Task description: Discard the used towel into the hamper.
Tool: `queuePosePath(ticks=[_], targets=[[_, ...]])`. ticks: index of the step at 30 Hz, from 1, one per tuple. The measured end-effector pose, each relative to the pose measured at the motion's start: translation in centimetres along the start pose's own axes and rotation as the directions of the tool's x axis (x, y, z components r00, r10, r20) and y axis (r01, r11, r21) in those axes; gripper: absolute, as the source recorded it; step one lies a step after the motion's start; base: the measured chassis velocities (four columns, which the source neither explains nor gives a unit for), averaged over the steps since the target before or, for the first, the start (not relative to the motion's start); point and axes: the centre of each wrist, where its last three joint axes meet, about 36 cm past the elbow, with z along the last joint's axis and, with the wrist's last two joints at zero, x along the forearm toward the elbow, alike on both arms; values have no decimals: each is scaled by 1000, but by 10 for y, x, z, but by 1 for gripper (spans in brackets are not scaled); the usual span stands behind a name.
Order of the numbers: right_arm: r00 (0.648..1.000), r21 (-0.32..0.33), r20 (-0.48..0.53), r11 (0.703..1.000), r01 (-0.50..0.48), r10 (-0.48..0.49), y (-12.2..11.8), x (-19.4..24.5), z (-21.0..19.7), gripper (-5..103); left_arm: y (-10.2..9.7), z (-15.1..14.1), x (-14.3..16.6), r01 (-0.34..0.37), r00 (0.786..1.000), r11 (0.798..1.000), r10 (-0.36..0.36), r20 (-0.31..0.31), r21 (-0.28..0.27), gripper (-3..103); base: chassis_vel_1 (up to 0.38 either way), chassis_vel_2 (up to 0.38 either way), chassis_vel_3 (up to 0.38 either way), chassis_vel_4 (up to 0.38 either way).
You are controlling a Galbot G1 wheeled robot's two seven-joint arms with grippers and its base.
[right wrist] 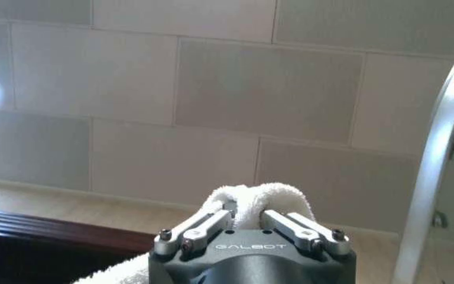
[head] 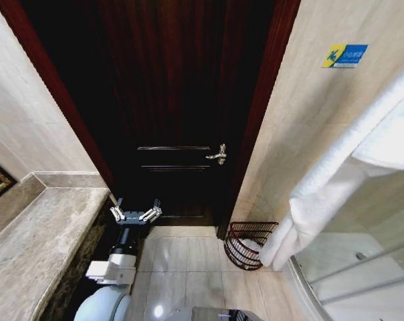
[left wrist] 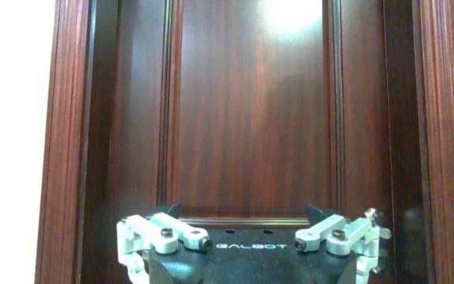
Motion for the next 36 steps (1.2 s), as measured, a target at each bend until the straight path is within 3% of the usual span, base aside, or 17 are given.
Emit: queuePosePath(ticks=[9,15,25,36], targets=[[998,2,53,1000,-25,25,-1,-28,18,3,0,0,0,0,1000,1000,0,0,0,100,0,0,0,0],[998,9,61,1000,-29,28,-13,-27,32,3,0,0,0,0,1000,1000,0,0,0,100,0,0,0,0],[997,-16,71,1000,-25,26,-12,-17,54,3,0,0,0,0,1000,1000,0,0,0,100,0,0,0,0],[1000,-17,-14,1000,-8,7,-19,43,89,3,0,0,0,0,1000,1000,0,0,0,100,0,0,0,0]])
